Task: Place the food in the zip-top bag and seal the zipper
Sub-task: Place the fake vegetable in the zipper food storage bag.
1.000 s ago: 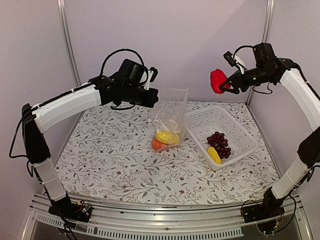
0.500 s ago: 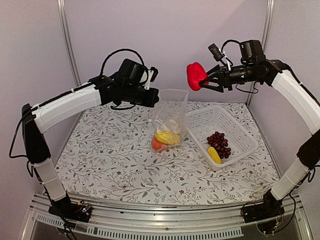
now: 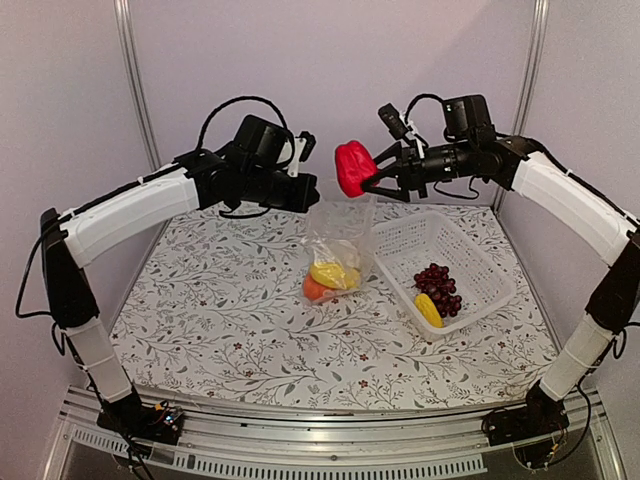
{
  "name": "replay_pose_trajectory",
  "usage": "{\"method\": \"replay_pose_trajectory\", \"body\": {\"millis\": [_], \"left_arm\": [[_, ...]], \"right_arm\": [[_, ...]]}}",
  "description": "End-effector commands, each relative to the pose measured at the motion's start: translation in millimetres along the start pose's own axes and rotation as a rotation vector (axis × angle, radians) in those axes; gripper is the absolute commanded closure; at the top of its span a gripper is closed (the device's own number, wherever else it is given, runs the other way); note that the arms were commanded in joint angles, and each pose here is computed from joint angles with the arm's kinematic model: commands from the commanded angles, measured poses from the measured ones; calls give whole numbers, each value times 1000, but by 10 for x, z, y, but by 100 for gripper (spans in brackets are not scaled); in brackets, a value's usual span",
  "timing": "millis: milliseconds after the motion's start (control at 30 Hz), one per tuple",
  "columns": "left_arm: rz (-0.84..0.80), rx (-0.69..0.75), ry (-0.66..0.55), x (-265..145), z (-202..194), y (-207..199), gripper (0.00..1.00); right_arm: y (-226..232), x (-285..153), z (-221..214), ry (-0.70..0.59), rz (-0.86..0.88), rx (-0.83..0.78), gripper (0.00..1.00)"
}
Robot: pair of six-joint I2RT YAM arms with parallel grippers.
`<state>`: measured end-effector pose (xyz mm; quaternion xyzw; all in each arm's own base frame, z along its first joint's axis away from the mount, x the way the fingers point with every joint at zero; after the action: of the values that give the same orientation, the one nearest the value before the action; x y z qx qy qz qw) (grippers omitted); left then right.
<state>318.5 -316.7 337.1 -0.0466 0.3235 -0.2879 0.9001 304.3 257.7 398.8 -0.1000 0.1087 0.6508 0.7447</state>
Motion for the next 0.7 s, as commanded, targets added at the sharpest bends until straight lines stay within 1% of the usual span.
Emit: {"method": "replay_pose_trajectory", "body": {"millis": [0,167,433,567,667], "left_arm": [[-49,-9,-81,-260,180,-101,100],[-48,-8,-81,-275,168,-95,100],[-45,-12,-74,-241,128,-78,100],[-37,-10,-71,-230,114,-65,100],[-31,-8,-70,-219,105,-57,100]], "right_arm": [[-185,234,-268,51,-31,25,53],[-221,367,-439,98,-45,41,52],[-199,573,-611,220,-135,15,44],[-193,643,-640,308,-206,-6,33],[-244,665,-642,353,-232,16,25]]}}
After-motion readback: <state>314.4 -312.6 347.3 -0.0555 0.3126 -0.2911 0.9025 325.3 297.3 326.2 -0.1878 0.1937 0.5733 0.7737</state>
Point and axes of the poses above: each gripper's point midway between its finger pads, its own x axis out along the fingers, its own y axis along the line the jaws close on, z = x × y, the point moved 9 cm from there along -x, back along the fingers, and after that the axes turned 4 degrees about -x, right-handed, at the moved point
